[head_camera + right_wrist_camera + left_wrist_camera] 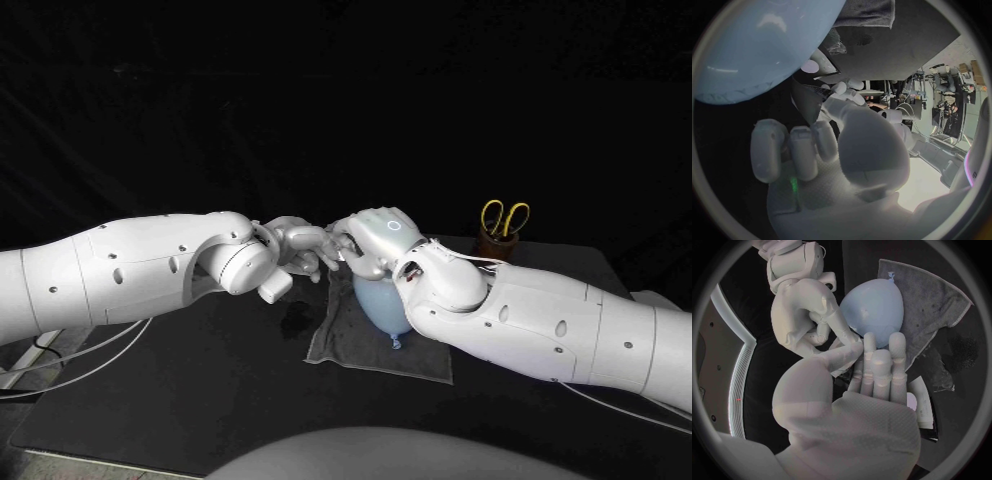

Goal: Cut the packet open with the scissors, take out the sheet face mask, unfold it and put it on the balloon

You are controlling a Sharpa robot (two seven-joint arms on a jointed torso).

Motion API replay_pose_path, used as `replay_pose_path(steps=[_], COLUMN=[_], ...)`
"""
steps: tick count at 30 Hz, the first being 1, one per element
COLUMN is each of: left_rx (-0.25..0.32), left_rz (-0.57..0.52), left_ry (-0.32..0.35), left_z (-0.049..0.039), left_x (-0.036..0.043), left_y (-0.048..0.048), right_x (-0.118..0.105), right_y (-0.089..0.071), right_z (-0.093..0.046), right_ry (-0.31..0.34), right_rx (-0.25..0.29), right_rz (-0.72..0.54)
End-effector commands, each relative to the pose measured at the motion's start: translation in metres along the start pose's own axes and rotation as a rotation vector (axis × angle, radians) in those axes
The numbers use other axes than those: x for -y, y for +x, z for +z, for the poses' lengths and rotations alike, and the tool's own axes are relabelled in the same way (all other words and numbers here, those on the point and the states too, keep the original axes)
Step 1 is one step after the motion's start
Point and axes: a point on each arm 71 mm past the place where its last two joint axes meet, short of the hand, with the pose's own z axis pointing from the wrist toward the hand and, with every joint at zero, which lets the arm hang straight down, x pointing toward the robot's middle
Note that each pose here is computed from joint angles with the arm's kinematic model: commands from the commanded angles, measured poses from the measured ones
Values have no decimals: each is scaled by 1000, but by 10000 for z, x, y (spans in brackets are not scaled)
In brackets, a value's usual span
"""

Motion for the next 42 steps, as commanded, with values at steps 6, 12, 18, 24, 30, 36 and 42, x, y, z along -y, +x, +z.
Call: replay_pose_path(steps=[6,12,18,24,30,36,42], left_rx=[-44,-53,-65,-79,-87,-84,-80], left_rz=[43,72,119,164,181,184,184], left_ry=[34,44,58,67,68,66,63], left_z=[-7,-12,-19,-28,-32,-29,-26], left_x=[55,67,83,94,96,91,86], left_y=[71,95,127,162,175,163,150], right_x=[34,37,40,49,40,22,27], right_y=[63,70,59,39,8,-31,-53], right_z=[4,17,33,49,56,49,31], right_ry=[7,2,-2,-7,-31,-67,-90], right_rx=[-87,-106,-107,-96,-63,-16,7], right_rz=[-48,-54,-53,-45,-21,9,34])
